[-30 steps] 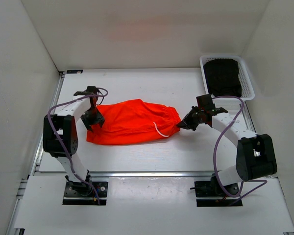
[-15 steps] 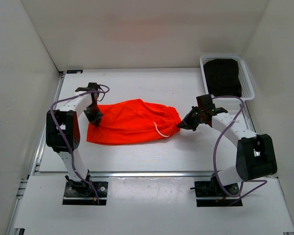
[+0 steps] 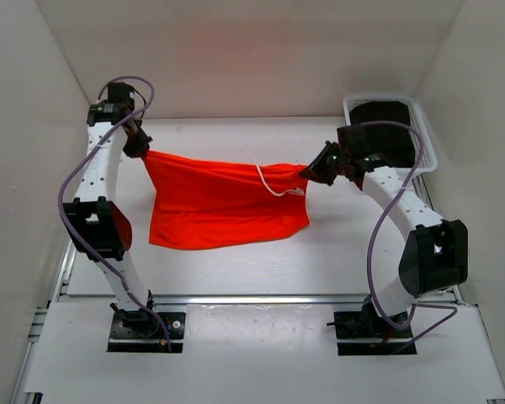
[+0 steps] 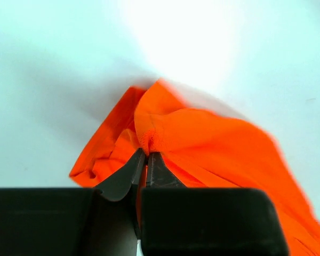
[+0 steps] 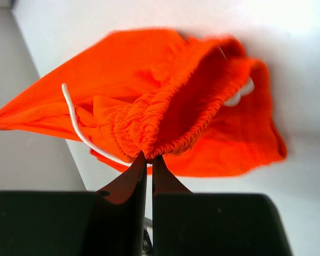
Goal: Fold and stack the shorts
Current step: Fold the shorts
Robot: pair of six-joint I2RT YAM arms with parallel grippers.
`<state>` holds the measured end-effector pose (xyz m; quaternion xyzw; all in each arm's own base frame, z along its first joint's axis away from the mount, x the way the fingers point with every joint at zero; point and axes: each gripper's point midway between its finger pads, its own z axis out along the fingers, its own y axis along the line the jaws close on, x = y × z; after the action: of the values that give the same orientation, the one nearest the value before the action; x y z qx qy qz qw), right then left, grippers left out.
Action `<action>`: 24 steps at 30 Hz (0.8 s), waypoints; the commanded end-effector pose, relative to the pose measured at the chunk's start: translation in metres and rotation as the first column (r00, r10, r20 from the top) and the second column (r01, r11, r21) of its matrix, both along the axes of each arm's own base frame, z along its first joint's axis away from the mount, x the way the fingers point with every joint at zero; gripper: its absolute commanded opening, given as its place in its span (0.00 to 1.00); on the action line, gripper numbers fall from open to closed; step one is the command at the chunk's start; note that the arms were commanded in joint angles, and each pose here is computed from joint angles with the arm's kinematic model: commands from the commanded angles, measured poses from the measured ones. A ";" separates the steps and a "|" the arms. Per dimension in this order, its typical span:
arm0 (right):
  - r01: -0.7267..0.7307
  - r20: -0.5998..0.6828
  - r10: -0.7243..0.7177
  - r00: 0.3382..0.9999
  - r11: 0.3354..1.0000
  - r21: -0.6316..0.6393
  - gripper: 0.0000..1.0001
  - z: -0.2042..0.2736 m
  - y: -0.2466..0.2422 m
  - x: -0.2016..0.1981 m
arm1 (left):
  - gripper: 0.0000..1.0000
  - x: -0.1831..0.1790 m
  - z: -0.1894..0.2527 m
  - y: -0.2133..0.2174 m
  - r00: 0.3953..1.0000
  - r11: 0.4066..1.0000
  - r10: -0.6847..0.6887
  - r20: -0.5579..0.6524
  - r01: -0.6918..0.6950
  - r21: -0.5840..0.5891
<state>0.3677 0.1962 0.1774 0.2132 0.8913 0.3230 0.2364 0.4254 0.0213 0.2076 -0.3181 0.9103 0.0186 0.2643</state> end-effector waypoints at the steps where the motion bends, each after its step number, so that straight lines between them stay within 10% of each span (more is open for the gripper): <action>1: -0.029 0.175 0.033 0.984 0.999 -0.024 0.00 0.043 0.002 0.025 | 0.11 0.002 0.040 0.007 0.997 1.000 -0.014 0.072 0.016 -0.022; 8: -0.098 0.135 0.109 0.985 0.991 -0.090 0.00 0.009 0.007 -0.007 | 0.11 -0.032 0.026 0.003 0.998 0.994 -0.043 0.055 0.048 -0.094; 16: -0.169 -0.089 0.157 0.984 0.975 -0.146 0.01 -0.099 -0.005 -0.098 | 0.13 -0.131 -0.084 -0.010 0.982 0.989 -0.021 -0.185 -0.007 -0.148; 18: -0.170 -0.095 0.157 0.983 0.974 -0.148 0.48 -0.103 -0.009 -0.106 | 0.30 -0.141 -0.096 -0.016 0.975 0.981 -0.024 -0.222 -0.020 -0.193; 24: -0.125 -0.027 0.122 0.992 0.968 -0.217 0.59 -0.072 -0.020 -0.093 | 0.78 -0.132 -0.083 -0.015 0.983 0.983 -0.033 -0.178 -0.001 -0.186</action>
<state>0.2510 0.1782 0.0700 0.1448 0.9459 0.2363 0.1687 0.2702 0.0041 0.0941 -0.3326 0.9395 -0.0178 0.0800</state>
